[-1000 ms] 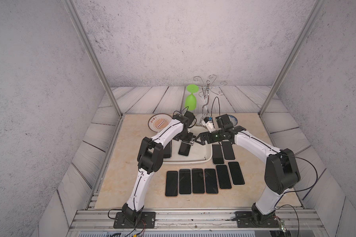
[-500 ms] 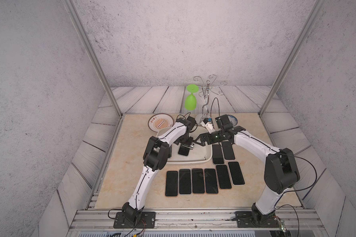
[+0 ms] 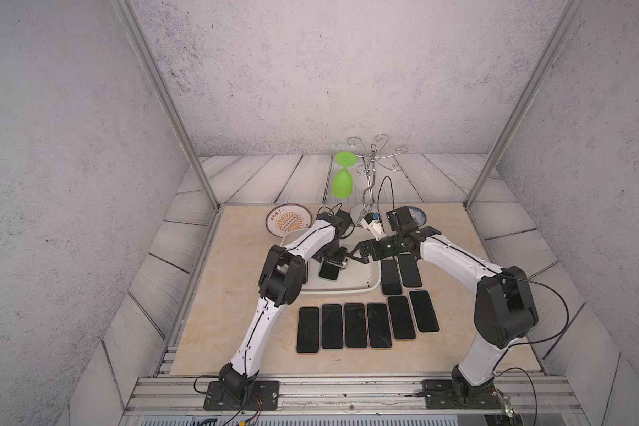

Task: Take the phone out of the storage box
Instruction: Pick up the phone from the storage box, then place the phone at the center of the board.

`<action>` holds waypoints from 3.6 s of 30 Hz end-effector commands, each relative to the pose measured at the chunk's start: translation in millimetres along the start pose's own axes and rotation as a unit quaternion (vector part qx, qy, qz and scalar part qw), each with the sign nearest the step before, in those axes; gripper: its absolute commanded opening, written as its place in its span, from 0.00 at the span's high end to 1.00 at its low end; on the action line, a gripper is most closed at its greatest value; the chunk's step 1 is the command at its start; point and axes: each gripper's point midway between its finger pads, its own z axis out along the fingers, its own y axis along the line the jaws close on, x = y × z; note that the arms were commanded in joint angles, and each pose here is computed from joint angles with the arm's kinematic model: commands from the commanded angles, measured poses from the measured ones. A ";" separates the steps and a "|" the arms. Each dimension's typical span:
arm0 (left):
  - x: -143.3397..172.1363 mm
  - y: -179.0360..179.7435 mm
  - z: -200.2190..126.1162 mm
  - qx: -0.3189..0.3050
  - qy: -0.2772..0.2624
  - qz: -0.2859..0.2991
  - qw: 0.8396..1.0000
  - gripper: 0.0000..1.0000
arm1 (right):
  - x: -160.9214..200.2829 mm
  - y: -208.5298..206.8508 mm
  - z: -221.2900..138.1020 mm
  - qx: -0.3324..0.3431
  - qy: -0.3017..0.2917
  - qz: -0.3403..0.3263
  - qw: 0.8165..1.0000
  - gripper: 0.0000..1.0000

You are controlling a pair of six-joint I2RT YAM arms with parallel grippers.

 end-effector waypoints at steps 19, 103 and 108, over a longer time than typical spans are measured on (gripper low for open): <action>-37.0 14.4 -171.4 0.118 -0.184 -0.046 0.975 0.74 | -11.4 34.0 4.1 -0.118 -0.057 0.021 0.991 0.01; 69.9 -5.2 -175.2 0.330 -0.198 -0.119 0.915 0.02 | 246.2 -133.3 -157.2 0.426 0.199 0.355 0.808 1.00; 73.8 -5.0 -164.7 0.332 -0.187 -0.122 0.917 0.02 | 250.0 -137.1 -163.6 0.447 0.203 0.358 0.794 1.00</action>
